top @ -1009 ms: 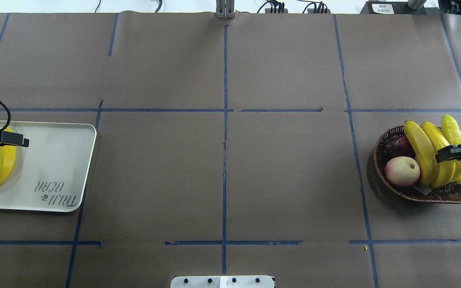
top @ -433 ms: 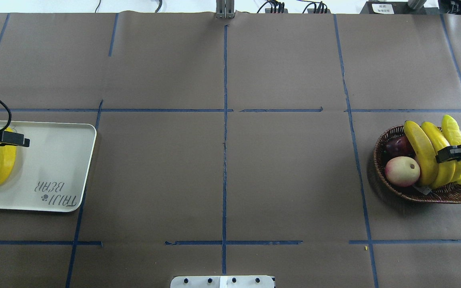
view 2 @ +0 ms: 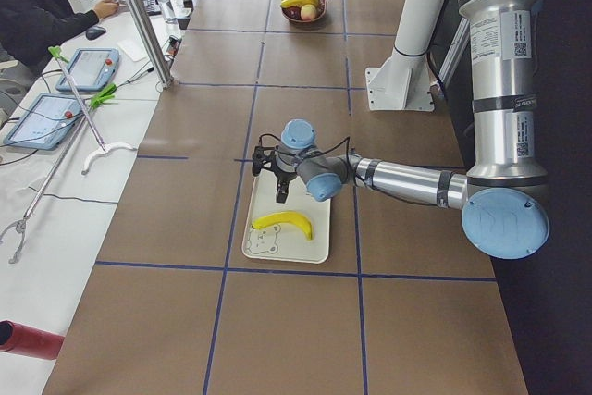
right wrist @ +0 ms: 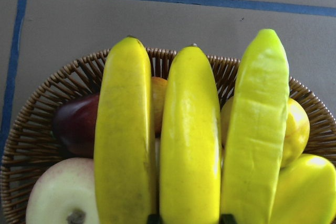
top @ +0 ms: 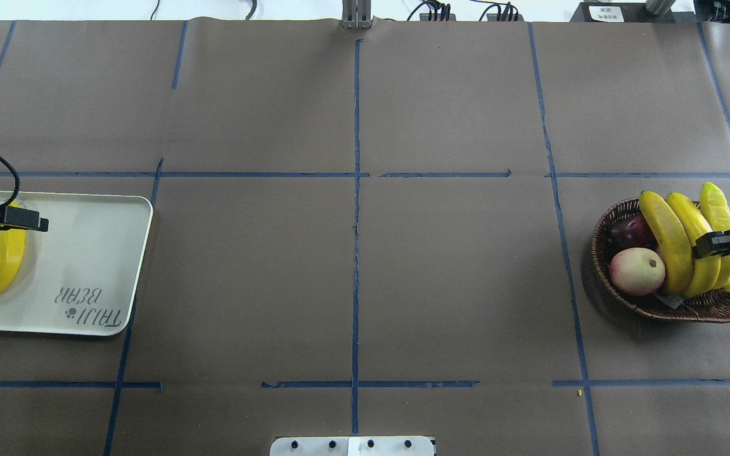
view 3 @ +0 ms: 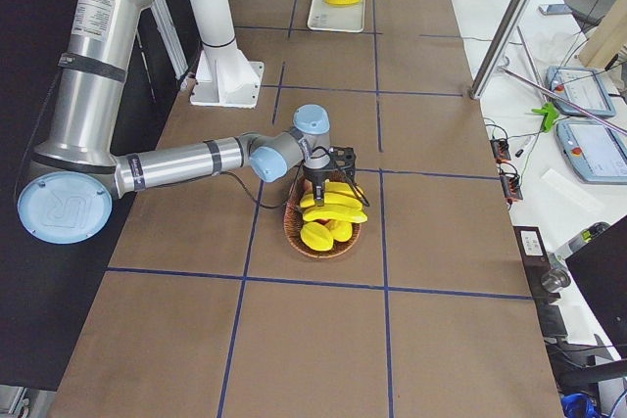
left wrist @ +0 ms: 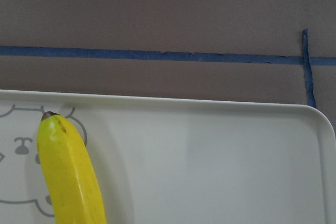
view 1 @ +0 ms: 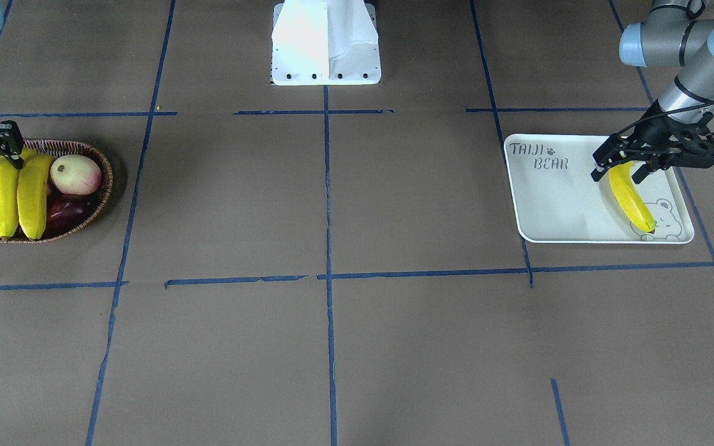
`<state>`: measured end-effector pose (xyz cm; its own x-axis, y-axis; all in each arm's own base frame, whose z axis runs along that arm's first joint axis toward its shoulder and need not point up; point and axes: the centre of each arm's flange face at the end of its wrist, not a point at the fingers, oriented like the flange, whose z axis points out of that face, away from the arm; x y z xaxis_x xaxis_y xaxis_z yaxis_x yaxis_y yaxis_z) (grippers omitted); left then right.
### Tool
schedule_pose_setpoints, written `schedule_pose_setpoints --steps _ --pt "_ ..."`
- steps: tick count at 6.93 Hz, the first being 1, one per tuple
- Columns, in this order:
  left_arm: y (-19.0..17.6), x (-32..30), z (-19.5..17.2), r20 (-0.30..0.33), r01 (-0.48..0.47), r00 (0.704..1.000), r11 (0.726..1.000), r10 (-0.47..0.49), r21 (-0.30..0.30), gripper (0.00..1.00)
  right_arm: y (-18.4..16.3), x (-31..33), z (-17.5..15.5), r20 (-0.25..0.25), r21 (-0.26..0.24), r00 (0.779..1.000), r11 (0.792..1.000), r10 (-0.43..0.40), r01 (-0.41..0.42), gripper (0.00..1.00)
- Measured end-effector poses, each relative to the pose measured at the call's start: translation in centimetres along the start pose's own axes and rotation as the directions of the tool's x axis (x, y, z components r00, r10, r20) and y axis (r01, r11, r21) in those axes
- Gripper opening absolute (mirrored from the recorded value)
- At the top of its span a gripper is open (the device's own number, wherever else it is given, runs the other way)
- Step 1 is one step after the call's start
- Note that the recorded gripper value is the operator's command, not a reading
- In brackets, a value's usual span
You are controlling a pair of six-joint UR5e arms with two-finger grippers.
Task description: Transfer all bananas from basket to plate
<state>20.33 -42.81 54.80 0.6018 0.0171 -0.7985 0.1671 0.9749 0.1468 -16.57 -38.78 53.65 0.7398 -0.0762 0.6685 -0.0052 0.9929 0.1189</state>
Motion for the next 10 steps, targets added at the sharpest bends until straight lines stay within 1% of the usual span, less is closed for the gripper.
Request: schedule_pose_setpoints --steps 3,4,5,6,7,8,9,10 --pt "-0.1 0.1 0.0 -0.001 -0.001 1.000 1.000 0.001 0.001 1.00 0.0 -0.1 -0.5 0.005 0.010 1.000 1.000 -0.002 0.002 0.00" --pt "-0.1 0.1 0.0 -0.002 -0.001 1.000 1.000 0.001 0.001 1.00 -0.2 0.0 -1.6 0.010 0.031 1.000 1.000 0.005 -0.005 0.00" --pt "-0.1 0.2 0.0 -0.002 -0.002 1.000 1.000 0.002 0.002 1.00 -0.4 0.5 -4.0 0.019 0.074 1.000 0.997 0.020 -0.021 0.00" --pt "-0.1 0.2 0.0 -0.003 -0.002 1.000 1.000 0.002 0.002 1.00 -0.5 1.0 -7.0 0.034 0.128 0.999 0.991 0.037 -0.041 0.00" --pt "-0.2 0.3 -0.1 -0.005 -0.003 1.000 1.000 0.003 0.003 1.00 -0.6 1.5 -10.3 0.070 0.175 0.996 0.982 0.058 -0.069 0.00" --pt "-0.3 0.5 -0.1 -0.008 -0.004 1.000 1.000 0.004 0.005 1.00 -1.1 1.8 -13.2 0.144 0.190 0.987 0.977 0.071 -0.098 0.00" --pt "-0.5 0.9 -0.1 -0.013 0.002 1.000 1.000 -0.002 0.007 1.00 -2.3 1.0 -14.9 0.215 0.185 0.974 0.976 0.071 -0.112 0.00" --pt "-1.3 2.2 -0.2 -0.032 0.036 0.999 0.999 -0.036 0.017 1.00 -4.4 -0.9 -15.6 0.275 0.166 0.957 0.976 0.094 -0.143 0.01"
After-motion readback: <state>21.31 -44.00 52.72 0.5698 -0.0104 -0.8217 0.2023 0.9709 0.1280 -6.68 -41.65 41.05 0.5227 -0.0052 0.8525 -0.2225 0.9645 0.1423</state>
